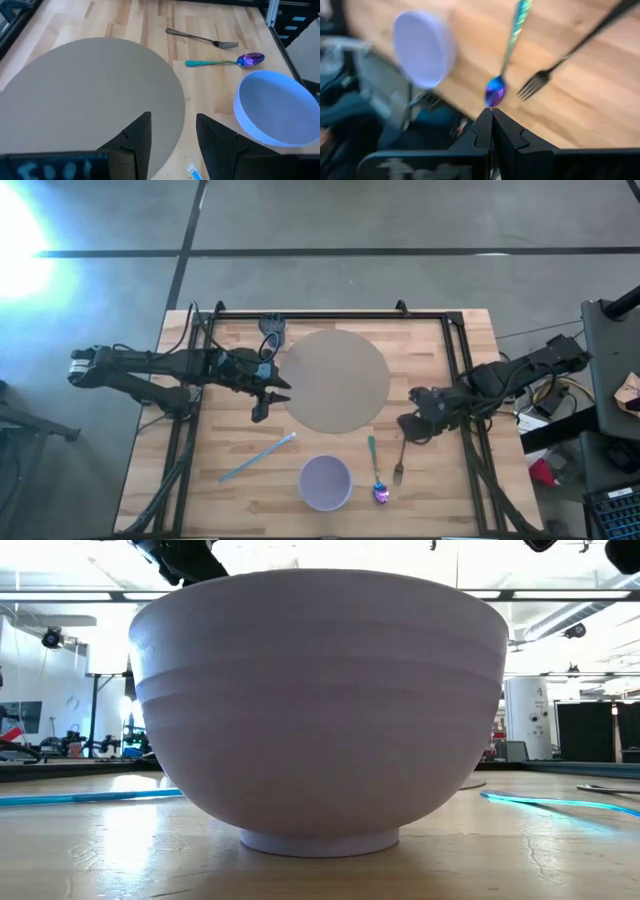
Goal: Pick & Place Utensil
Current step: Put the black fork into the purple bowl
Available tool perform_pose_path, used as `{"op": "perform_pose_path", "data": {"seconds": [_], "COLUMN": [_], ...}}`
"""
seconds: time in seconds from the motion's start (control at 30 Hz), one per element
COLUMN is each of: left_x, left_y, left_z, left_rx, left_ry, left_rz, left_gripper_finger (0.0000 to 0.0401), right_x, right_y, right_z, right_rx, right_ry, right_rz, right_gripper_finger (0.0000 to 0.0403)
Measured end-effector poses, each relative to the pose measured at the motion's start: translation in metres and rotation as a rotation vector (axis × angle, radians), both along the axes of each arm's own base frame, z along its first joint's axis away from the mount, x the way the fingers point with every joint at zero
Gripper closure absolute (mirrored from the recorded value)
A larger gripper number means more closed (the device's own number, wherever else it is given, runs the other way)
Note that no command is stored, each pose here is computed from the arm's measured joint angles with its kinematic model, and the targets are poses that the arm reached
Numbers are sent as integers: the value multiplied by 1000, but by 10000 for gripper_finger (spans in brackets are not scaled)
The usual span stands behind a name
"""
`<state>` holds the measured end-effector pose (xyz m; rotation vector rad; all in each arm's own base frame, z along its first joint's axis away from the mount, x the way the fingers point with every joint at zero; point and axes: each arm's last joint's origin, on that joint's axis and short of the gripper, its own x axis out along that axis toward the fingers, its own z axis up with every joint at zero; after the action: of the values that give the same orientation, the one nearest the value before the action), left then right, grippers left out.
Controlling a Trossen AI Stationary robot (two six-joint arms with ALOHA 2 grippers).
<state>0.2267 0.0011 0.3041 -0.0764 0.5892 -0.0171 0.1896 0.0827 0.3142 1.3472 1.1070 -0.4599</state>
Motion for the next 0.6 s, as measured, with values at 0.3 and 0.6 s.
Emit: {"op": "perform_pose_path", "data": {"seconds": [0.3, 0.6], "left_x": [0, -1], "left_y": [1, 1], "left_z": [0, -1], "left_rx": [48, 76], "left_ry": [0, 14], "left_rz": [8, -11], "left_gripper_finger": [254, 254], "right_x": [17, 36], "right_y": [21, 43], "right_z": [-11, -45], "right_rx": [-140, -126], "right_ry": [229, 428], "right_rz": [-24, 15], "right_gripper_finger": [394, 390]}}
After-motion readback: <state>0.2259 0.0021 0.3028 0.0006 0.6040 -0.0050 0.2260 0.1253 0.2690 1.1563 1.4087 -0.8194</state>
